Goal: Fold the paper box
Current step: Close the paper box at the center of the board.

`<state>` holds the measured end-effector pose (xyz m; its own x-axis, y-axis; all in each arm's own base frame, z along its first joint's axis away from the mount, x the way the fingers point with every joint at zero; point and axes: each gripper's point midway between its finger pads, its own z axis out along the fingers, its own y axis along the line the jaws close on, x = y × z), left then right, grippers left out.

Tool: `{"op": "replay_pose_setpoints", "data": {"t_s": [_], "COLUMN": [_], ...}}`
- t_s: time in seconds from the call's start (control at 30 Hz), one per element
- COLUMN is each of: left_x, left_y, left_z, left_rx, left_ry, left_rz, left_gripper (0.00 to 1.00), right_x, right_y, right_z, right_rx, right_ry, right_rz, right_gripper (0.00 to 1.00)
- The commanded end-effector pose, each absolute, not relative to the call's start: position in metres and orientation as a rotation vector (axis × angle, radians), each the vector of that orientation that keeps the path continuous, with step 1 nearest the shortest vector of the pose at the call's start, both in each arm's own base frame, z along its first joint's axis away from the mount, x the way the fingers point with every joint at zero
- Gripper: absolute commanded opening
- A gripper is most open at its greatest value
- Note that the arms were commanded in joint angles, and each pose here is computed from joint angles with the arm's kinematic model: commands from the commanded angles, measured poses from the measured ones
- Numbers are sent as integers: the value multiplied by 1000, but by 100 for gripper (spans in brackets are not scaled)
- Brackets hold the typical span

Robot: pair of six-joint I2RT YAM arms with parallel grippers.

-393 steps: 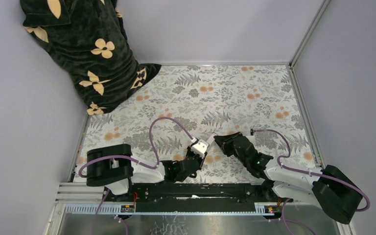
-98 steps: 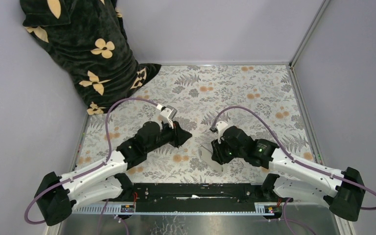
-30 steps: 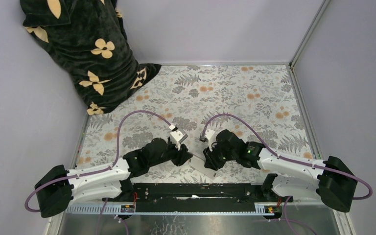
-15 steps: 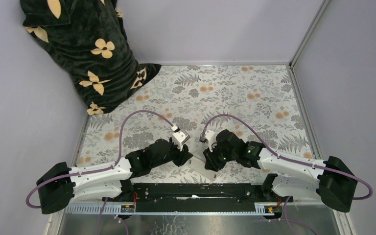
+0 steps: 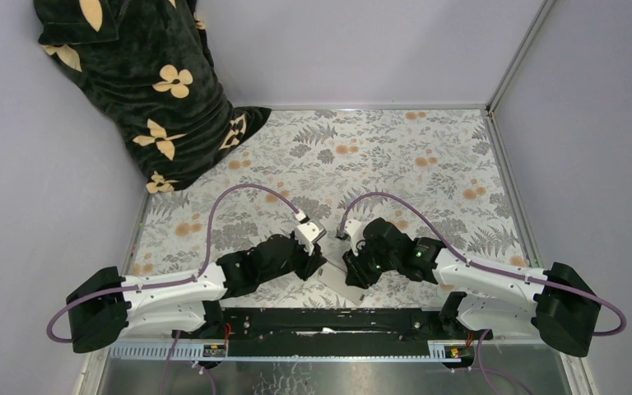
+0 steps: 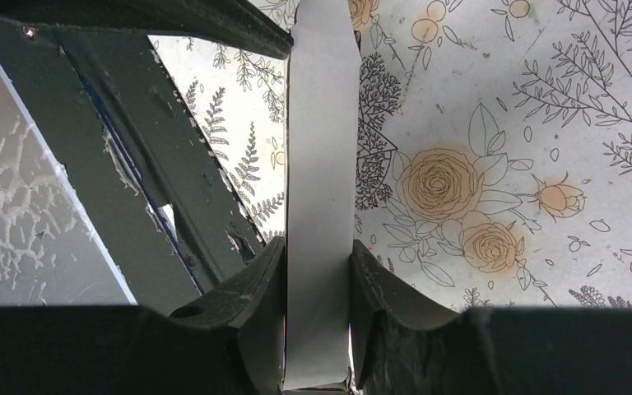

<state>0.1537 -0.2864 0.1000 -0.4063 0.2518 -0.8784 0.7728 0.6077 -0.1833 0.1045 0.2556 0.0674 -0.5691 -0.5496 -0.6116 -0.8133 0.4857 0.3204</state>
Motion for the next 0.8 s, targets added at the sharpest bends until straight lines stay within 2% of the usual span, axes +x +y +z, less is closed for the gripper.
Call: {"op": "replay_pose_setpoints", "data": {"t_s": [0.0,0.17,0.77], "left_x": [163,165,169], "left_y": [-289,-288,-294], "left_z": [106,107,116], "left_rx": [801,794,803], "left_ry": [1928,1931,1944], "left_rz": [-682,-656,-587], "left_gripper": [29,25,22], "right_x": [97,97,103], "right_y": [273,272,269], "right_z": [94,93,94], "right_rx": [-1182,-1182,-1166], "right_ry": [2221,2222,2215], "right_rz": [952,953,901], "right_gripper": [33,33,32]}}
